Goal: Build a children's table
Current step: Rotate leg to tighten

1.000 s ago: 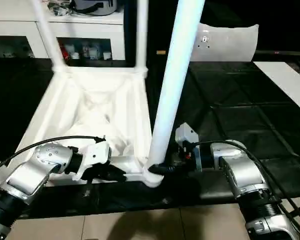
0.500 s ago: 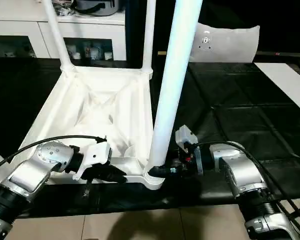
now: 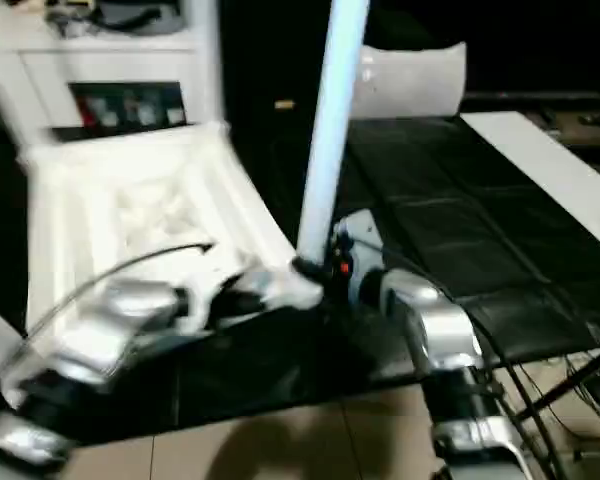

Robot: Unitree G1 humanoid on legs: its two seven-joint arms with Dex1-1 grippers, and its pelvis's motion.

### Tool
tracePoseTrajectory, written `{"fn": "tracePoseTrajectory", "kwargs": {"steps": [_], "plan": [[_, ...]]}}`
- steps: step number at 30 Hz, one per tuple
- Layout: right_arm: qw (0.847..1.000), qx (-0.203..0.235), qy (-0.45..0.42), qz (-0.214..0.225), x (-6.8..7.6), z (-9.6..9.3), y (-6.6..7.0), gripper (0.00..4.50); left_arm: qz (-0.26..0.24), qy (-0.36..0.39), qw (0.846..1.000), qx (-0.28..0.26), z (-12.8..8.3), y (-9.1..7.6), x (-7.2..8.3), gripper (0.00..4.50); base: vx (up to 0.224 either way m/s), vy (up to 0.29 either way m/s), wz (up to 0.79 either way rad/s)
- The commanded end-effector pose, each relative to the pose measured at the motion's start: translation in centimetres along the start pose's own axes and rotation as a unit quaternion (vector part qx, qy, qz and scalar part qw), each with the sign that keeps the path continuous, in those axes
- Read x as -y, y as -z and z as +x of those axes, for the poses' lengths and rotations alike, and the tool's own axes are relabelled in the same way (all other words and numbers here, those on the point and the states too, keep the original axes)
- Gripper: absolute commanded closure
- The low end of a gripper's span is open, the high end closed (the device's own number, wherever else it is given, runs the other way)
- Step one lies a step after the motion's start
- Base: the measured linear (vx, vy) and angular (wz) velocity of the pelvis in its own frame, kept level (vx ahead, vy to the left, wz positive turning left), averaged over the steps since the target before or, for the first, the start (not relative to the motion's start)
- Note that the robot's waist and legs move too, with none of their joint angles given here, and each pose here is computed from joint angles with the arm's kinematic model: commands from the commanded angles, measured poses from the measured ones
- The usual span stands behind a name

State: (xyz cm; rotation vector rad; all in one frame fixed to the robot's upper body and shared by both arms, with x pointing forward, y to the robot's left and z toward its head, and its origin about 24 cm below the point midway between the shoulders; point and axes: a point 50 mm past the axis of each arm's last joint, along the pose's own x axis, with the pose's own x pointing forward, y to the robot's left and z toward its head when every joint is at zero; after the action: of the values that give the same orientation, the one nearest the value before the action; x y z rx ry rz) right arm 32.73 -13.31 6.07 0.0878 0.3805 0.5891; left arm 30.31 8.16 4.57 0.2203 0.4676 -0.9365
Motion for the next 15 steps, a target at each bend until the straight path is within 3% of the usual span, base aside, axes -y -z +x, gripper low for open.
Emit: {"fn": "tracePoseTrajectory", "kwargs": {"steps": [1,2,7,9,10,15], "plan": [[0.999,-0.015,0.05,0.006,0.7,0.1,1.0,2.49,-0.003,-0.016,0.999,0.05,0.4,-2.1,0.3,4.5,0.0,0.0,0.0],[0.999,-0.009,0.048,0.004,0.6,0.2,0.9,2.15,-0.003,-0.018,0.998,0.052,0.6,-2.2,0.4,4.5,0.0,0.0,0.0],[1.0,0.01,0.011,-0.003,-0.5,0.1,0.5,1.69,0.001,-0.008,0.999,0.05,0.8,-2.3,1.2,4.5,0.0,0.0,0.0],[1.0,0.014,0.002,-0.01,-0.4,-0.2,0.5,1.69,0.009,-0.005,0.999,0.048,0.6,-2.2,1.0,4.5,0.0,0.0,0.0],[1.0,0.01,-0.001,-0.018,-0.1,-0.5,0.5,1.43,0.014,-0.006,0.999,0.045,0.4,-2.0,0.8,4.5,0.0,0.0,0.0],[0.999,0.002,-0.021,-0.041,0.9,-1.6,0.6,1.07,0.038,0.011,0.999,0.027,-0.5,-1.2,0.2,4.5,0.0,0.0,0.0]]}}
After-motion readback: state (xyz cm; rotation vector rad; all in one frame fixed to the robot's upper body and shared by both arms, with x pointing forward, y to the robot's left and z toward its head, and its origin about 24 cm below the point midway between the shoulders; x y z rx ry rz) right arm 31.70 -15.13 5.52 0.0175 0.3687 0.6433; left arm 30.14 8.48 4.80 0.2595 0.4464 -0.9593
